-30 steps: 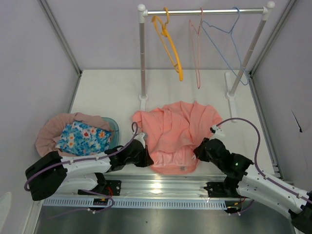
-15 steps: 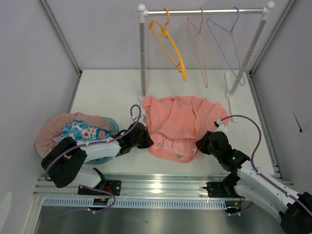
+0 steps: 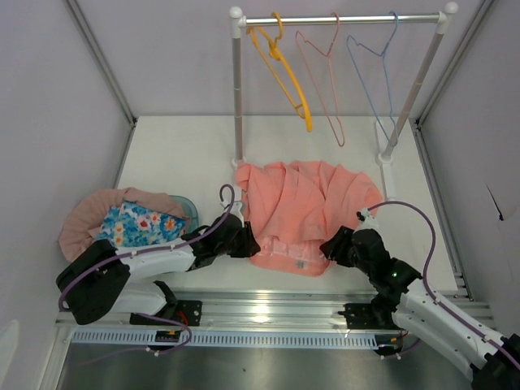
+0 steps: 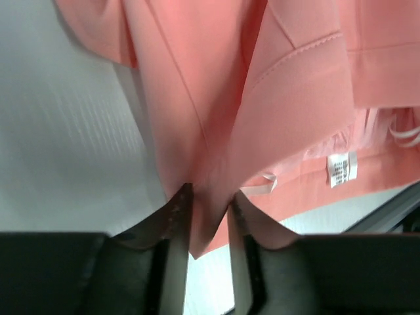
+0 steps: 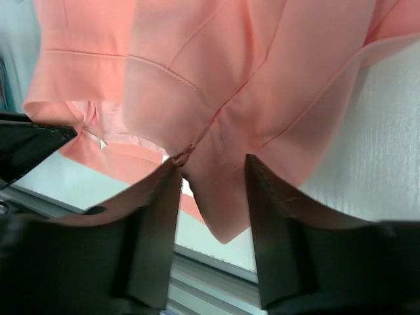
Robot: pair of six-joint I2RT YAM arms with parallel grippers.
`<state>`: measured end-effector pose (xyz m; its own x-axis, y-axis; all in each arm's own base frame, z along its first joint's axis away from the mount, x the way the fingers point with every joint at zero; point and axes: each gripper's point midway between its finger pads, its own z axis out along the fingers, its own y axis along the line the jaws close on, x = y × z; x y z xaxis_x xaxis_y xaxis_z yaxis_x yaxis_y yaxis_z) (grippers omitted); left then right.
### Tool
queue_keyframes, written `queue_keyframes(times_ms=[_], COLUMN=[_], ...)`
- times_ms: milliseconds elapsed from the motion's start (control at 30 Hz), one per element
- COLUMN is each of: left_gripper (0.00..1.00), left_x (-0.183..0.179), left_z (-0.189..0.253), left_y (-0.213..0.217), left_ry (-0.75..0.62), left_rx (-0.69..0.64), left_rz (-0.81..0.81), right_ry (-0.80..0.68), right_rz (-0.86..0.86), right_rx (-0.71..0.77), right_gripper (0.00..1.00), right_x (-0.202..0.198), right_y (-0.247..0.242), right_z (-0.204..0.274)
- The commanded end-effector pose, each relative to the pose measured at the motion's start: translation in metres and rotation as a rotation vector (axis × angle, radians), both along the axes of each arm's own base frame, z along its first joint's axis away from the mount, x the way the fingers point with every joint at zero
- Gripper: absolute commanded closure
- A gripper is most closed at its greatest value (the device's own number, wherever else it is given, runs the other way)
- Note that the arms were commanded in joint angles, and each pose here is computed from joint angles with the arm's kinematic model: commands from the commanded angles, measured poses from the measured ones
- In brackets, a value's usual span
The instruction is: Place the skirt on the hanger
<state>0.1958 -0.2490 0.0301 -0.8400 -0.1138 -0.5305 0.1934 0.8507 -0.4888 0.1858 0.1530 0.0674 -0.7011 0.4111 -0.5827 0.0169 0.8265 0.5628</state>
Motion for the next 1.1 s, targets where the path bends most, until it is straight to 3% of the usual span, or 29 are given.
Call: queue_keyframes(times_ms=[0, 67, 200, 500, 600, 633, 833, 967, 1067], left_gripper=[0.6, 0.56, 0.54, 0.53, 0.52, 0.52, 0.52, 0.53, 0.52], left_x=[-0.001, 0.002, 0.005, 0.01, 0.01, 0.009, 0.006, 0.002, 0.001], left_z=[0.014, 0.021, 0.037, 0.062, 0.074, 0.076, 0.105, 0.113, 0.12], left_y=[0.003, 0.004, 0.009, 0.013, 0.013, 0.014, 0.012, 0.016, 0.016], left_ry=[-0.038, -0.061, -0.091, -0.138, -0.158, -0.159, -0.198, -0.216, -0.232], left_rx=[-0.003, 0.0, 0.03, 0.042, 0.027, 0.027, -0.02, -0.027, -0.04], left_rz=[0.014, 0.014, 0.016, 0.017, 0.01, 0.007, -0.014, -0.029, -0.04], right_ry=[-0.041, -0.064, -0.105, -0.247, -0.395, -0.462, -0.711, -0.804, -0.826], right_rz=[-0.021, -0.009, 0.002, 0.083, 0.115, 0.099, -0.035, -0.134, -0.119], right_rx=[-0.011, -0.022, -0.046, -0.073, -0.098, -0.088, -0.213, -0.276, -0.295], right_gripper=[0.47, 0.4, 0.35, 0.34, 0.38, 0.41, 0.42, 0.4, 0.4], right_x=[0.002, 0.002, 0.003, 0.007, 0.018, 0.024, 0.074, 0.11, 0.139], right_y=[-0.003, 0.0, 0.003, 0.017, 0.017, 0.016, -0.018, -0.048, -0.056], right_z=[0.02, 0.035, 0.06, 0.133, 0.205, 0.247, 0.393, 0.452, 0.467])
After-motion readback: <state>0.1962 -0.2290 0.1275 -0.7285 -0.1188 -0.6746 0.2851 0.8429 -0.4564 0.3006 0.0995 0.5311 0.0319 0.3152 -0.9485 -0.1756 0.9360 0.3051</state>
